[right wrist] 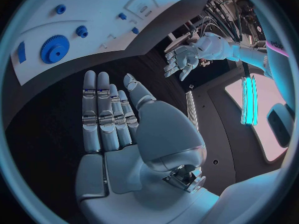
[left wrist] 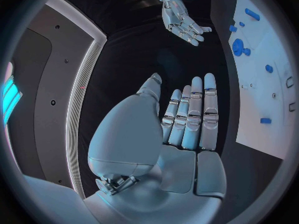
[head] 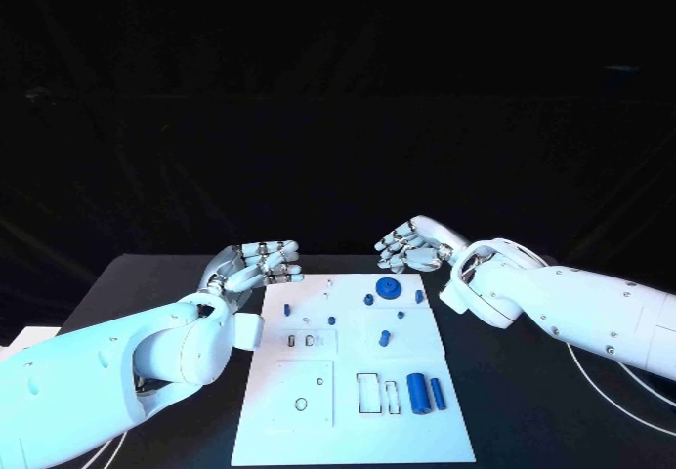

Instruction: Assemble the parts on the task board

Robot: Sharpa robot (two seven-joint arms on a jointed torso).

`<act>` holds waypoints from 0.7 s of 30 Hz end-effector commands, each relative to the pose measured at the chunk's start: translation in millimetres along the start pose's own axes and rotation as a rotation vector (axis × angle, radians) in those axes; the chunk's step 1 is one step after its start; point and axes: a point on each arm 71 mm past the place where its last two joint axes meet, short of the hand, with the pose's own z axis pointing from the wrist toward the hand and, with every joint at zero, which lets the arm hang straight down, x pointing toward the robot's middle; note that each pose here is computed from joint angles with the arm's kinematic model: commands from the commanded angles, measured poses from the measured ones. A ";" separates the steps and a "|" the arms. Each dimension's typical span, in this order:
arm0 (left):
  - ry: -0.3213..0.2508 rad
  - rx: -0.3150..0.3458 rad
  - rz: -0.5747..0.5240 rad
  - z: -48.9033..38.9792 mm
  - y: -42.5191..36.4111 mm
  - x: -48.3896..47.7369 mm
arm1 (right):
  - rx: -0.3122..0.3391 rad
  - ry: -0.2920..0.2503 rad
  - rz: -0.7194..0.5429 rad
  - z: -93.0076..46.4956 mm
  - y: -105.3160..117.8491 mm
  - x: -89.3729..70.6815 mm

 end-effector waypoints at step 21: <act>0.121 -0.031 -0.084 -22.0 -15.8 25.5 | 0.030 0.177 -0.597 15.3 10.7 14.6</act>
